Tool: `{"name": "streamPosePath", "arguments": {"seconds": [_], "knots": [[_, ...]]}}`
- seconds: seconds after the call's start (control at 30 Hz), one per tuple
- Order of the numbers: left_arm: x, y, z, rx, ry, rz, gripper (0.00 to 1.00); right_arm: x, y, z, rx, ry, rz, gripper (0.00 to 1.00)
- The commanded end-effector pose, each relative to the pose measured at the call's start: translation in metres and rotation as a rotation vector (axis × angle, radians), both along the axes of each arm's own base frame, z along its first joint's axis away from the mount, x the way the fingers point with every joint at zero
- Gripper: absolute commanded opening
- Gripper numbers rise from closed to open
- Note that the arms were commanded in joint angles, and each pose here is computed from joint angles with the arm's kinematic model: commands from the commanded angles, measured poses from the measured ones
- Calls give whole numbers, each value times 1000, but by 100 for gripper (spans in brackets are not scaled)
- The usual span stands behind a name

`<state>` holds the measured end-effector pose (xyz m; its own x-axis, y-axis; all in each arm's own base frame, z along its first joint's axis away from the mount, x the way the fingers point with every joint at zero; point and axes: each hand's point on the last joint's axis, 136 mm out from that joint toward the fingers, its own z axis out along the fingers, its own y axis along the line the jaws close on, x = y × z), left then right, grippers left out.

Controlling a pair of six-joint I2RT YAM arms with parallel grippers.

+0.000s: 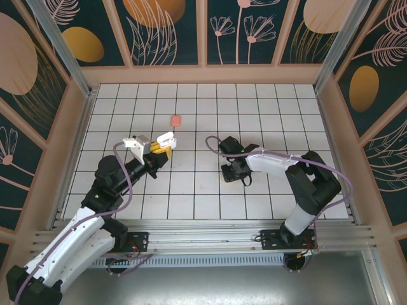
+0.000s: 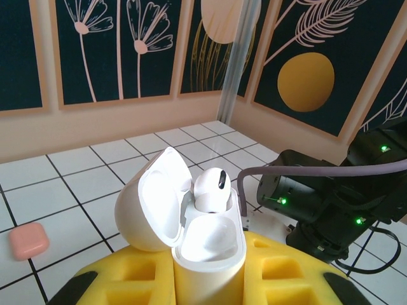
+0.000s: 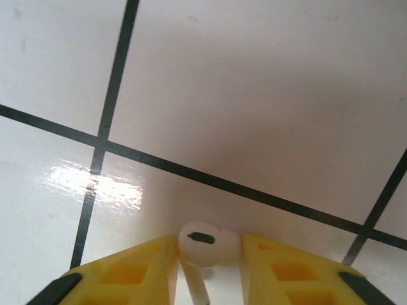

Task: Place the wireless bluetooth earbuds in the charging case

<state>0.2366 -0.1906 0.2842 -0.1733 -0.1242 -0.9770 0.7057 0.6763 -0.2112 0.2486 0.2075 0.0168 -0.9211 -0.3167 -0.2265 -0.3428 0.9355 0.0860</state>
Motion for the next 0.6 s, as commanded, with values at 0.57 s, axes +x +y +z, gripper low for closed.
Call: {"name": "streamPosePath", "arguments": {"seconds": [0.57], "knots": [[1, -5, 4, -39, -22, -19, 0, 7, -1, 35, 117, 30, -314, 43]]}}
